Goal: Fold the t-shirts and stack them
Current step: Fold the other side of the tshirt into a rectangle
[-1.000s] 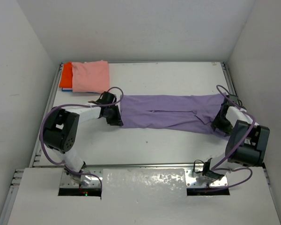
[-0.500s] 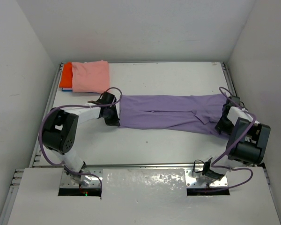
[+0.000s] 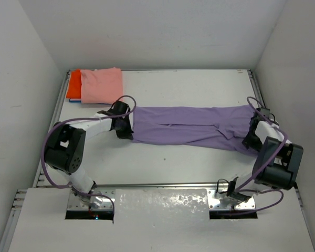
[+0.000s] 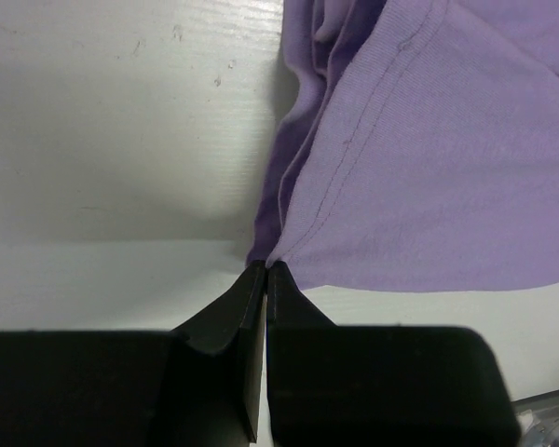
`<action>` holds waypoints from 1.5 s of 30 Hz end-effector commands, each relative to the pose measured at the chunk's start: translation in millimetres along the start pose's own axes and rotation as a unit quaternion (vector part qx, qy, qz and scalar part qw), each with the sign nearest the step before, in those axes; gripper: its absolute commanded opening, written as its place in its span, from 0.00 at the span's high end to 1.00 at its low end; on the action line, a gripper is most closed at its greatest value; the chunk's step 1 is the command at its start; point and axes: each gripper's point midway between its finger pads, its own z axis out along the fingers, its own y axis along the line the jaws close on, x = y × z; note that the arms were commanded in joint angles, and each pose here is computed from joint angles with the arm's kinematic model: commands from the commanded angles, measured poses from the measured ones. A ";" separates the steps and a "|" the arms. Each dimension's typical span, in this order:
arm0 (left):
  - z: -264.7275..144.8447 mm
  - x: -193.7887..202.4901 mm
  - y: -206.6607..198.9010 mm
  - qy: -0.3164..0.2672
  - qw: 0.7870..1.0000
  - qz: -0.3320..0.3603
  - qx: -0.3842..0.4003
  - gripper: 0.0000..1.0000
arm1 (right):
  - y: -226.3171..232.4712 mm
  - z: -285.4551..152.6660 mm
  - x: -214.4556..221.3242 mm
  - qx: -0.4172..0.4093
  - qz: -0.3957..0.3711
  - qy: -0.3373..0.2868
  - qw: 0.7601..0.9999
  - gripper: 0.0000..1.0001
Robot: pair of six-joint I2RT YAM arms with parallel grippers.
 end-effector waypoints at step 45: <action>5.2 6.2 26.0 0.022 0.998 0.001 -0.065 1.00 | -32.1 31.0 -32.8 0.089 0.071 -0.037 0.993 1.00</action>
